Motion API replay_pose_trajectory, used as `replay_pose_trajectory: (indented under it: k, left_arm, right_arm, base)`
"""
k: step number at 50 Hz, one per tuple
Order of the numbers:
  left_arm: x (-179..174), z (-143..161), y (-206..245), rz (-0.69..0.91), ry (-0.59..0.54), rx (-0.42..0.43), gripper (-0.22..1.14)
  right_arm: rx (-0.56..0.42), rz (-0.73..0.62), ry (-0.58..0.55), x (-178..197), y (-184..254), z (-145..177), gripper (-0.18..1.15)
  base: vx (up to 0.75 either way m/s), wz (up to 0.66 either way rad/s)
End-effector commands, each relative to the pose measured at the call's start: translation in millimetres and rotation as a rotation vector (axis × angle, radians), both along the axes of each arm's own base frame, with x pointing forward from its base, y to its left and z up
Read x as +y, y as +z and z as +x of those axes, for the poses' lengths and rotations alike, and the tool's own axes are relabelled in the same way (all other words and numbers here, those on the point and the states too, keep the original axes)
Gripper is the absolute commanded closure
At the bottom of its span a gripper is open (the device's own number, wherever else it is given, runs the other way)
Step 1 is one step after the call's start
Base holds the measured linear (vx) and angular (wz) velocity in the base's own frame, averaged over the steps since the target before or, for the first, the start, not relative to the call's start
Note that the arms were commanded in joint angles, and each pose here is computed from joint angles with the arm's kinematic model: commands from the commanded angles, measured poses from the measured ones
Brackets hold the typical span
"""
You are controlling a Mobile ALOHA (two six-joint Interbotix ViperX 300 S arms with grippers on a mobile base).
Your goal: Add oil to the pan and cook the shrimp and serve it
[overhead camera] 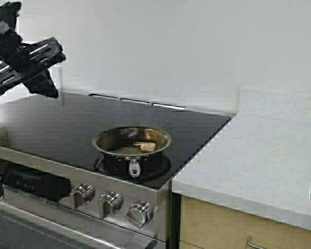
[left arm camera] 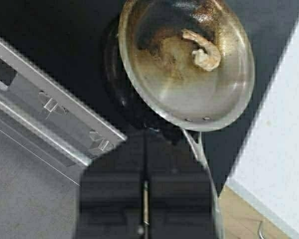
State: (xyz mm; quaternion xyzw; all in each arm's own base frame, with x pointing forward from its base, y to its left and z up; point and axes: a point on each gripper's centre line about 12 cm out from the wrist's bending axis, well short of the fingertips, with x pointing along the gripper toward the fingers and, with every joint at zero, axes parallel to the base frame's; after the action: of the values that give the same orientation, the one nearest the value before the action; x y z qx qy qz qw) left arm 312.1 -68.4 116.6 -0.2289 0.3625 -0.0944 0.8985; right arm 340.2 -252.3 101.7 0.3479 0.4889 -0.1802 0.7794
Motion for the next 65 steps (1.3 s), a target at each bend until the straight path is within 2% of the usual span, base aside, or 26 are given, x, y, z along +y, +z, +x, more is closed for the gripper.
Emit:
replay_pose_trajectory:
  k: [1, 8, 13, 17, 28, 30, 36, 40, 49, 65]
  left_arm:
    - [-1, 2, 5, -0.005, -0.002, -0.018, 0.87]
    - [-1, 2, 5, -0.007, 0.0, -0.016, 0.87]
    - [-1, 2, 5, -0.006, -0.001, -0.016, 0.87]
    - [-1, 1, 5, -0.006, -0.001, -0.016, 0.87]
    - [-1, 0, 4, -0.007, -0.002, -0.014, 0.87]
    - [-1, 0, 4, -0.008, -0.003, -0.014, 0.87]
    - [-2, 2, 7, -0.017, -0.009, -0.029, 0.87]
    - [-2, 5, 11, -0.02, -0.008, -0.044, 0.87]
    - [-3, 12, 23, -0.022, -0.011, -0.083, 0.87]
    - [-5, 17, 28, -0.029, -0.016, -0.106, 0.86]
  right_arm:
    - [-0.1, -0.067, 0.021, 5, 51, 11, -0.06]
    - [-0.167, -0.12, 0.087, 30, 86, 24, -0.04]
    - [-0.224, -0.165, 0.144, 53, 111, 34, 0.07]
    - [-0.283, -0.213, 0.18, 72, 134, 40, 0.25]
    - [-0.474, -0.358, 0.266, 133, 192, 42, 1.0]
    - [-0.509, -0.388, 0.292, 149, 196, 41, 1.0]
    - [-0.593, -0.441, 0.365, 198, 195, 39, 0.89]
    - [-0.636, -0.461, 0.41, 229, 188, 33, 0.89]
    - [-0.661, -0.465, 0.53, 287, 157, 20, 0.9]
    - [-0.671, -0.467, 0.62, 332, 122, 6, 0.9]
  base:
    - [0.0, 0.0]
    - [0.0, 0.0]
    - [0.0, 0.0]
    - [0.0, 0.0]
    - [0.0, 0.0]
    - [0.0, 0.0]
    - [0.0, 0.0]
    - [0.0, 0.0]
    - [0.0, 0.0]
    - [0.0, 0.0]
